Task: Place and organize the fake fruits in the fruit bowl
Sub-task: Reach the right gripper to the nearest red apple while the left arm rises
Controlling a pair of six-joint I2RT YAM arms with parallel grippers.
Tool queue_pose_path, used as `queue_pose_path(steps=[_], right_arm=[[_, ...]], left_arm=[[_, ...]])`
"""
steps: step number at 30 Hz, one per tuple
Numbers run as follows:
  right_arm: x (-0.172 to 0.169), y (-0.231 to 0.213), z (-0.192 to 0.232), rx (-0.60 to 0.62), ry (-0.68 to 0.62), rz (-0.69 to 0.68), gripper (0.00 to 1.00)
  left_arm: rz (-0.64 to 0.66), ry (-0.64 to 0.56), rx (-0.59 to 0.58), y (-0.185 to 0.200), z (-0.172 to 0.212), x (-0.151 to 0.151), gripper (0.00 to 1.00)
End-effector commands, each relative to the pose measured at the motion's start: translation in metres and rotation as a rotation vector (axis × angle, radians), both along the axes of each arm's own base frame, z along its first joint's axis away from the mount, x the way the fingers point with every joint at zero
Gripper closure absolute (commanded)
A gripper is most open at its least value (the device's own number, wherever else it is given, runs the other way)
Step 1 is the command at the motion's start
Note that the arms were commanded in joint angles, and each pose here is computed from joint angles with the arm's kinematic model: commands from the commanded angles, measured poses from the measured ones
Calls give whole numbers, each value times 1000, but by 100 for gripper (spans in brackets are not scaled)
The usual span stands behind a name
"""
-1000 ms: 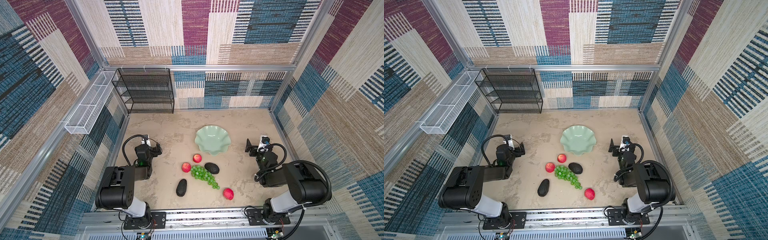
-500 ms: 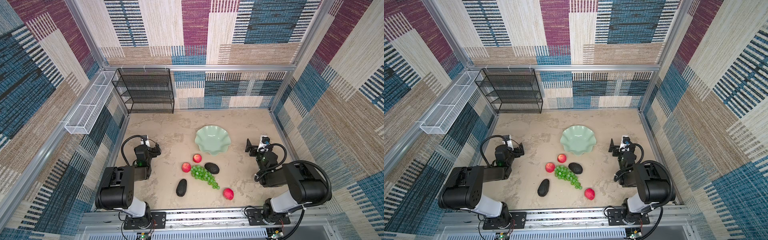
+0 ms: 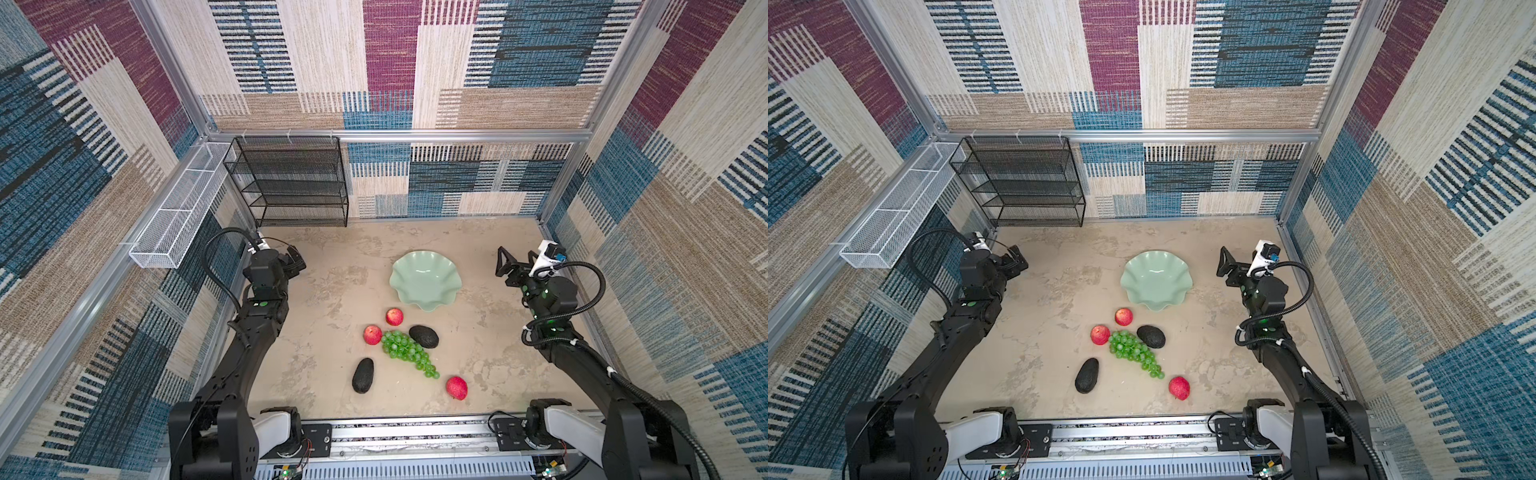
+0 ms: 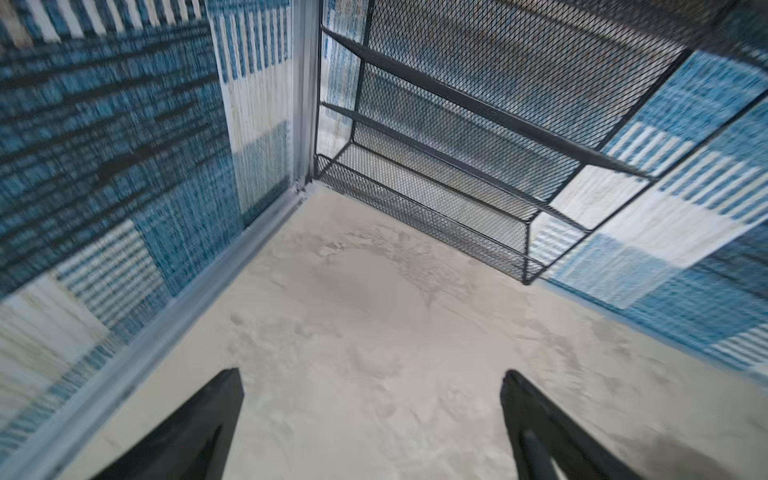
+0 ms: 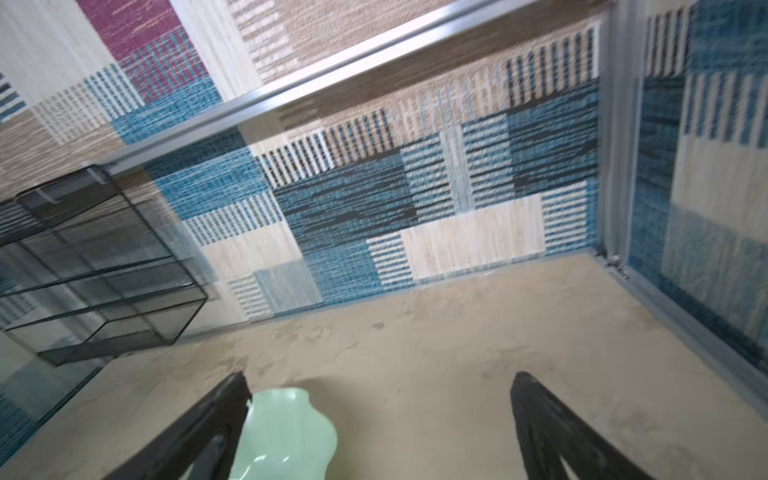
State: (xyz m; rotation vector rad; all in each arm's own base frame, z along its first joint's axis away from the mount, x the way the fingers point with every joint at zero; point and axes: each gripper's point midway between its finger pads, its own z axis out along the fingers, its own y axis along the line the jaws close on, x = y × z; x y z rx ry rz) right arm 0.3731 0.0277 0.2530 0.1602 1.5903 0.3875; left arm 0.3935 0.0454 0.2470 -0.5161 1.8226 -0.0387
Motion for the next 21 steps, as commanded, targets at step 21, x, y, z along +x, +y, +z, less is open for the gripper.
queue_pose_path(steps=[21], right_arm=[[-182,140,-164,-84,984,244,16]], left_arm=[[-220,55,-239,-49,-7,-20,2]])
